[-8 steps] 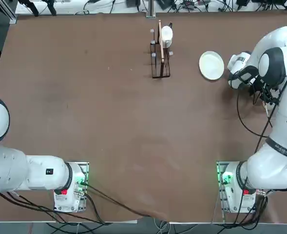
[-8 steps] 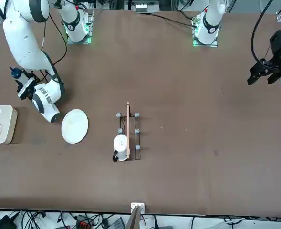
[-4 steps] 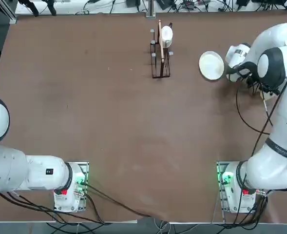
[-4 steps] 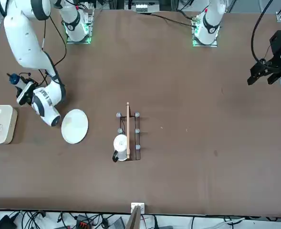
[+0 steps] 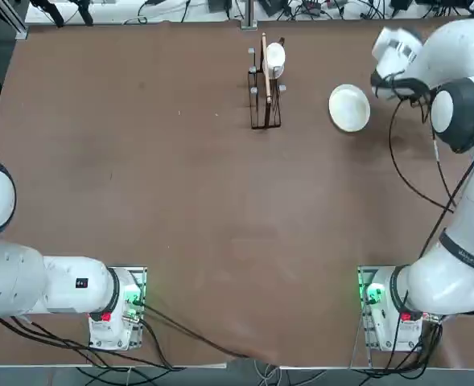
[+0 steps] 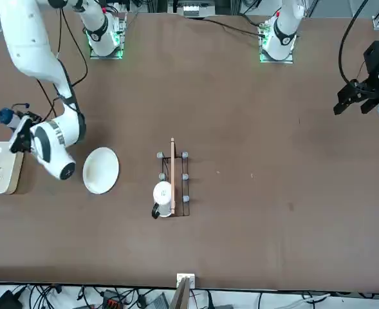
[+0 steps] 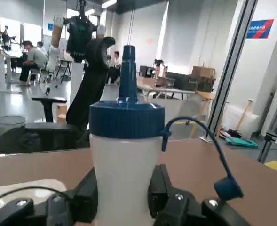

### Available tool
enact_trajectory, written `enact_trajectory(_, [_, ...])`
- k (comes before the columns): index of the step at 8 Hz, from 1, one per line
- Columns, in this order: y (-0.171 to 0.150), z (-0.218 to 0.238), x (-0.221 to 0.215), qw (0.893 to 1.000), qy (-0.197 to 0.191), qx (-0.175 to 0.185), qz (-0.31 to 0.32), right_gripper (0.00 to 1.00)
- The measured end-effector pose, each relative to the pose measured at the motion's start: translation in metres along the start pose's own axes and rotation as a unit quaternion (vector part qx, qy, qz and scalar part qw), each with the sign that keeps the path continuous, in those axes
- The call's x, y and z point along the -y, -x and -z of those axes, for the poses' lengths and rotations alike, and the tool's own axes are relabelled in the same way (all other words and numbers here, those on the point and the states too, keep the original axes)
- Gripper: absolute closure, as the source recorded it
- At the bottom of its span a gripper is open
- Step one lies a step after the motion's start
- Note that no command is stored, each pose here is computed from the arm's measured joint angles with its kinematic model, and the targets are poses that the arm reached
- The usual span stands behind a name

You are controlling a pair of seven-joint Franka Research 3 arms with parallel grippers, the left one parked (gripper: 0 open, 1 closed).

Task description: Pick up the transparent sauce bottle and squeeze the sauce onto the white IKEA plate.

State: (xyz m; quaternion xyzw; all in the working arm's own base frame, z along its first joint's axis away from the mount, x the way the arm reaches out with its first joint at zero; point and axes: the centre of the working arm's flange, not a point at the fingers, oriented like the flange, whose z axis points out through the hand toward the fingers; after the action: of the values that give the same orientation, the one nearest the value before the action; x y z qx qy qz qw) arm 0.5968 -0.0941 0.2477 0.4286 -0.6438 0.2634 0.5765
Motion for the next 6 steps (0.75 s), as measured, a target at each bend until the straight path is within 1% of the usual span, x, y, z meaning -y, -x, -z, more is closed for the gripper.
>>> enact_trajectory(1, [-0.022, 0.033, 0.002, 0.999, -0.008, 0.039, 0.022, 0.50])
enact_trajectory(2, [-0.034, 0.068, -0.003, 0.996, -0.024, 0.071, 0.052, 0.50])
enact_trajectory(3, [-0.033, 0.100, -0.014, 0.991, -0.044, 0.090, 0.087, 0.50])
enact_trajectory(4, [-0.024, 0.131, -0.027, 0.986, -0.071, 0.102, 0.112, 0.50])
enact_trajectory(5, [-0.010, 0.162, -0.036, 0.981, -0.099, 0.114, 0.124, 0.53])
enact_trajectory(6, [0.004, 0.193, -0.046, 0.973, -0.127, 0.131, 0.139, 0.57])
